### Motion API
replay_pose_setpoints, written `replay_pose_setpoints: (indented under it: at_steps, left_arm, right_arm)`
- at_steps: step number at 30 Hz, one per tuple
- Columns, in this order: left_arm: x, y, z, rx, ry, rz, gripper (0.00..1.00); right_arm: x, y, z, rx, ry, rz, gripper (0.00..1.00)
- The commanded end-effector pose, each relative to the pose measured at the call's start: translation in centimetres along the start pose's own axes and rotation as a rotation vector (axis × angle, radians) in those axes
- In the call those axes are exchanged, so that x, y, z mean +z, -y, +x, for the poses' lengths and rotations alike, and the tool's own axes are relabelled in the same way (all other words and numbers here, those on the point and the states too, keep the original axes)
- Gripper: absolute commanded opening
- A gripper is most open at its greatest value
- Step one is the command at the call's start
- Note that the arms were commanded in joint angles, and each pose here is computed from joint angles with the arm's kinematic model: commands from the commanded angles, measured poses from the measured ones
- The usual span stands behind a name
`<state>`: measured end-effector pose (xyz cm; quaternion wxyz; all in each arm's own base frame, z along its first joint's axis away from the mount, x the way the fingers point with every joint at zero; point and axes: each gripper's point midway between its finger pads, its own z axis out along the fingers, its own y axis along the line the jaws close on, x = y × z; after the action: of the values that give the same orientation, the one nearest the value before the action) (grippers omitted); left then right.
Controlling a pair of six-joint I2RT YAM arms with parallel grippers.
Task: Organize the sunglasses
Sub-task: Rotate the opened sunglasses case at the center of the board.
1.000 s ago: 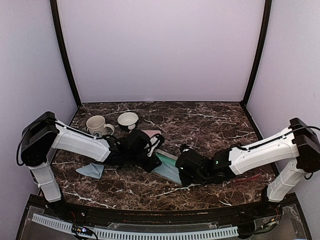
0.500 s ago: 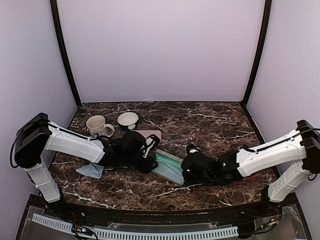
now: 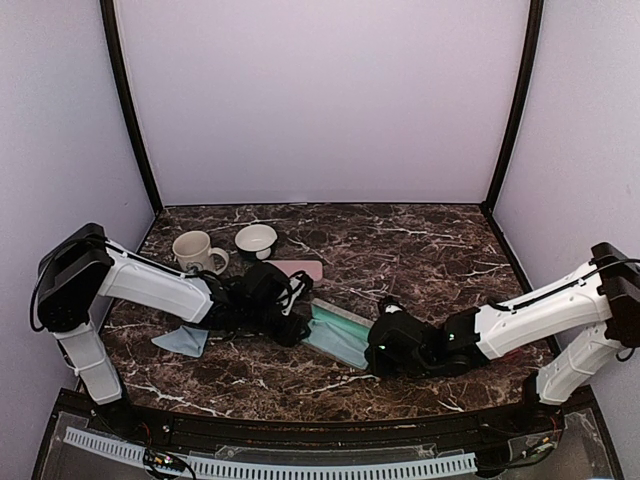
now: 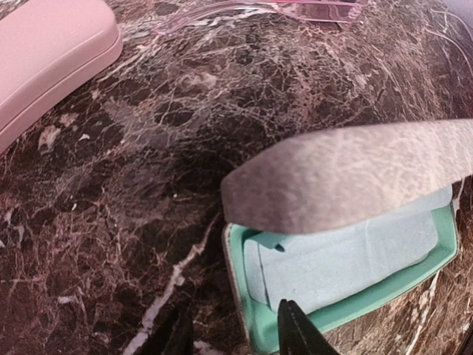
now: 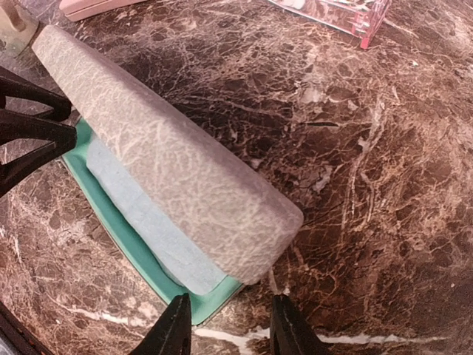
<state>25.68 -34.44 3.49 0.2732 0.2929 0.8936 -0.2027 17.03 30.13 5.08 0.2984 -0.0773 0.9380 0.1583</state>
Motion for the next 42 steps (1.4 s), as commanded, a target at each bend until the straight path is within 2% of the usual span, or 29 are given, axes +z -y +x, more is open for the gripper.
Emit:
replay_pose_setpoints:
  at_steps: [1, 15, 19, 28, 42]
  left_arm:
    - [0.2, 0.3, -0.5, -0.019, -0.008, 0.028, 0.38]
    - [0.2, 1.2, 0.2, -0.044, -0.022, 0.089, 0.18]
    - [-0.1, 1.3, 0.9, -0.069, -0.026, 0.1, 0.17]
    - [-0.5, 2.0, 2.7, -0.117, -0.044, 0.128, 0.17]
    - [-2.2, 2.8, 4.9, -0.157, -0.049, 0.105, 0.3]
  right_arm:
    - [0.2, -0.7, -0.1, 0.04, 0.005, -0.045, 0.38]
    - [1.2, -0.2, -0.1, 0.066, -0.03, -0.061, 0.38]
    - [1.3, -0.1, 0.0, 0.072, -0.039, -0.066, 0.38]
    - [1.7, -0.1, 0.3, 0.069, -0.052, -0.075, 0.38]
    - [2.0, 0.2, 0.0, 0.045, -0.06, -0.069, 0.38]
